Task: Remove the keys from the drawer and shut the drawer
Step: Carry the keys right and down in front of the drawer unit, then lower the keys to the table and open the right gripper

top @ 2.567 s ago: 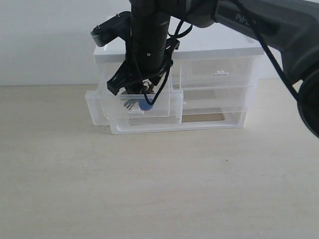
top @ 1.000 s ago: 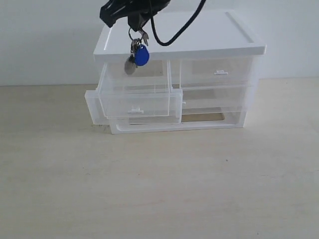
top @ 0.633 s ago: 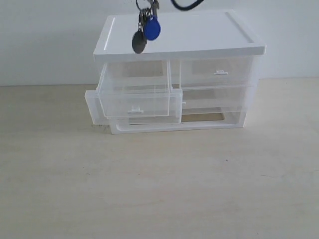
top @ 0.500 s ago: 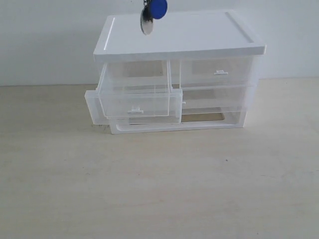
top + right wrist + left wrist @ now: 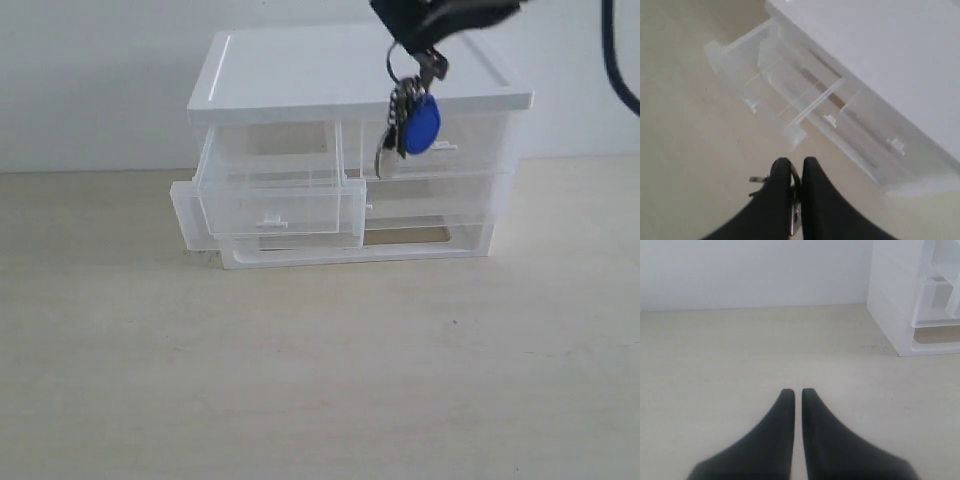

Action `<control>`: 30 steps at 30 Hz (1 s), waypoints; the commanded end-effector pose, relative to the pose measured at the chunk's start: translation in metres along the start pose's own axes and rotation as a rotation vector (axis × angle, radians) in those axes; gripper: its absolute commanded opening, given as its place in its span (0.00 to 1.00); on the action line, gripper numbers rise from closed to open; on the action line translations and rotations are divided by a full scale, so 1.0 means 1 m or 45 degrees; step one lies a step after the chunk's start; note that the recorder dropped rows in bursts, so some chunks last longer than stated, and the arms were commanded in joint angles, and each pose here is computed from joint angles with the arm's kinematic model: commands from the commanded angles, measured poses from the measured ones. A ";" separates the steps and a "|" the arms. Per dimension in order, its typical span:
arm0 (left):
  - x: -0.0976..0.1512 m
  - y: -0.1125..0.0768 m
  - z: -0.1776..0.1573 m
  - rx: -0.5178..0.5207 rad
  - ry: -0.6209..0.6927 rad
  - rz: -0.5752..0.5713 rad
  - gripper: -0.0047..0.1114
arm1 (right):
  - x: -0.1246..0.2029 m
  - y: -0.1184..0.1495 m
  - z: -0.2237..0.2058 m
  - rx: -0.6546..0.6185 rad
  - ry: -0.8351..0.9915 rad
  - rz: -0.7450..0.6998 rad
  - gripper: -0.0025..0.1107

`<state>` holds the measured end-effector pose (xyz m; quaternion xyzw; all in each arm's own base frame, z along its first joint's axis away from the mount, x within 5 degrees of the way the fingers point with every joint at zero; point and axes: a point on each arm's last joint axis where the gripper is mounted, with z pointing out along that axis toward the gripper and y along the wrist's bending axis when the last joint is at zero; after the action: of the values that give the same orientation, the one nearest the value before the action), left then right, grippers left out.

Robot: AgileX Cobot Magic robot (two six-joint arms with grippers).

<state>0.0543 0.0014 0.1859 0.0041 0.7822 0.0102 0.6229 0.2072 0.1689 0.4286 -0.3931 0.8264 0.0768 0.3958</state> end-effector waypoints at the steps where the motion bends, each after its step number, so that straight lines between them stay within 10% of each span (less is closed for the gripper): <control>1: 0.001 0.000 0.000 -0.002 0.003 -0.015 0.08 | 0.031 0.005 0.020 0.019 0.047 0.034 0.02; 21: 0.001 0.000 0.000 -0.002 0.003 -0.015 0.08 | 0.127 0.033 0.154 -0.007 0.037 0.171 0.02; 30: 0.001 0.000 0.000 -0.002 0.003 -0.015 0.08 | 0.144 0.004 0.212 0.049 -0.078 0.295 0.02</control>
<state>0.0543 0.0014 0.1859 0.0041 0.7822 0.0102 0.6229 0.2613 0.1829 0.1863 -0.3080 0.8680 0.1014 0.3761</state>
